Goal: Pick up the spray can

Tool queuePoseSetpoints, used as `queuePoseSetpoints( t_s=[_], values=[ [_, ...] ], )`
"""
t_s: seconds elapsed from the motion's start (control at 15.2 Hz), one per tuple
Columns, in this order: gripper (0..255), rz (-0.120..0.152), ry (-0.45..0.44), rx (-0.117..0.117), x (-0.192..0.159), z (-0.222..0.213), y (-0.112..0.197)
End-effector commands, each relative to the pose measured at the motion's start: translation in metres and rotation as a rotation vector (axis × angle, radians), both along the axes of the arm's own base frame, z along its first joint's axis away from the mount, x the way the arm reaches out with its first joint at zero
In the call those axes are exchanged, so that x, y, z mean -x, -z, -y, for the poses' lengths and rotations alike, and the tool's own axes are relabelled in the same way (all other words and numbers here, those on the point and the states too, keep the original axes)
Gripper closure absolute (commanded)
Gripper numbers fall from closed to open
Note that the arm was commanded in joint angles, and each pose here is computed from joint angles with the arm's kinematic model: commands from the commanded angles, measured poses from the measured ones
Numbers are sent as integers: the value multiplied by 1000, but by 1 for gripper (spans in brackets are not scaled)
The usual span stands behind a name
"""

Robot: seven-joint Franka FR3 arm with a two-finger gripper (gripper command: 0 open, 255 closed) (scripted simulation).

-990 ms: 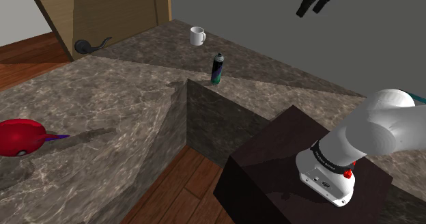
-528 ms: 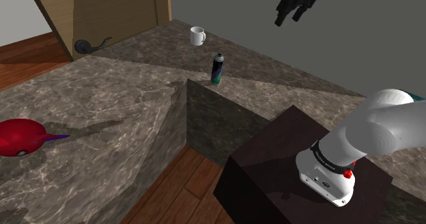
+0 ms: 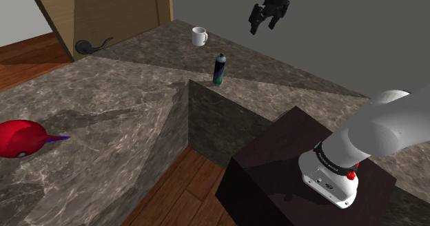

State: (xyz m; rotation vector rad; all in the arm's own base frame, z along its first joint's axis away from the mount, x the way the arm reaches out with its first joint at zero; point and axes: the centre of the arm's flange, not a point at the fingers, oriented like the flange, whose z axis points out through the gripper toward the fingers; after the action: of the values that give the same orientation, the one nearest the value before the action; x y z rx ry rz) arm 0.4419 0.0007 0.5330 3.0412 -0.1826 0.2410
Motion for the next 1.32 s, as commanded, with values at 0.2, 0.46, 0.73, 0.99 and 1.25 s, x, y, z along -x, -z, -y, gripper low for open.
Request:
queuePoseSetpoints(
  t_s=[0.2, 0.46, 0.73, 0.99, 1.25],
  values=[
    [0, -13, 26, 26, -47, -7, 49],
    [0, -25, 47, 48, -88, -11, 85],
    [0, -36, 68, 69, -129, -13, 121],
    [0, -47, 88, 91, -169, -13, 158],
    [0, -58, 109, 112, -209, -12, 196]
  ],
)
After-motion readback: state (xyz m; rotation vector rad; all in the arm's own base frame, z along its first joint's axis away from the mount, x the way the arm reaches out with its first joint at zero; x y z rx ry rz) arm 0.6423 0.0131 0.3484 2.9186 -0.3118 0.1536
